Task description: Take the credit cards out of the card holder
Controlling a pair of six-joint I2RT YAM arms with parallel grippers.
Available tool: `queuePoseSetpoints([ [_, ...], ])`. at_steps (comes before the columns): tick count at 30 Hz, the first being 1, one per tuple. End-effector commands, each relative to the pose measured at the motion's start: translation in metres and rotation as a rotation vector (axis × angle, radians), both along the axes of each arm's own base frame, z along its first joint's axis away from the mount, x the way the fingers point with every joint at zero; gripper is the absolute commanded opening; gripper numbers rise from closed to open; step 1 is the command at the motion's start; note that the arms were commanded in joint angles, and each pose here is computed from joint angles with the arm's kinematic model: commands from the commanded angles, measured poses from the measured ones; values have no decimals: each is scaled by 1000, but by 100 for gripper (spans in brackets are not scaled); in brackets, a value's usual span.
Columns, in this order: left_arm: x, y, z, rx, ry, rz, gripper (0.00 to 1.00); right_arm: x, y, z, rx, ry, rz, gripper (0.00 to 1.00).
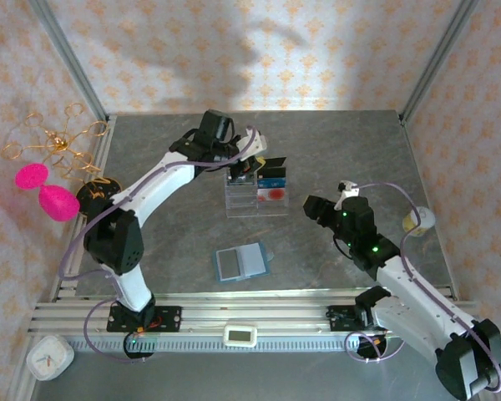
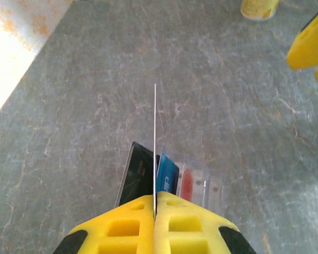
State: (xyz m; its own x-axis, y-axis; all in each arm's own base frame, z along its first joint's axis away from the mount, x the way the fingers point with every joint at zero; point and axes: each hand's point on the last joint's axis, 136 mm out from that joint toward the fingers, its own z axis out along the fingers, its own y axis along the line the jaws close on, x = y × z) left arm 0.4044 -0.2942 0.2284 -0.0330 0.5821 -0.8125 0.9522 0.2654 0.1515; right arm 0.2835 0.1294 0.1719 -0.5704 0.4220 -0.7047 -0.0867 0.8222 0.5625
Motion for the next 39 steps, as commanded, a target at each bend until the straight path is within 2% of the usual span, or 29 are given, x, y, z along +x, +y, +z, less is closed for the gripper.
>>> queuePoseSetpoints([
  [1,-3,-8,-6,20,16,-101,0,4,-2,2,-5,0,13,62],
  [7,8,-12,-8,10,-14,-100,0,11,-5,-1,-5,10,5,62],
  [8,9,-14,-23,19,14,-108,0,11,-6,-2,-7,12,4,62],
  [15,12,-15,-45,48,52,-105,0,12,-6,-3,-8,19,6,62],
  [26,28,-20,-41,35,41,-88,0,11,-6,-2,-6,16,10,62],
  [39,26,-23,-53,68,80,-105,0,10,-5,-1,-2,9,22,62],
])
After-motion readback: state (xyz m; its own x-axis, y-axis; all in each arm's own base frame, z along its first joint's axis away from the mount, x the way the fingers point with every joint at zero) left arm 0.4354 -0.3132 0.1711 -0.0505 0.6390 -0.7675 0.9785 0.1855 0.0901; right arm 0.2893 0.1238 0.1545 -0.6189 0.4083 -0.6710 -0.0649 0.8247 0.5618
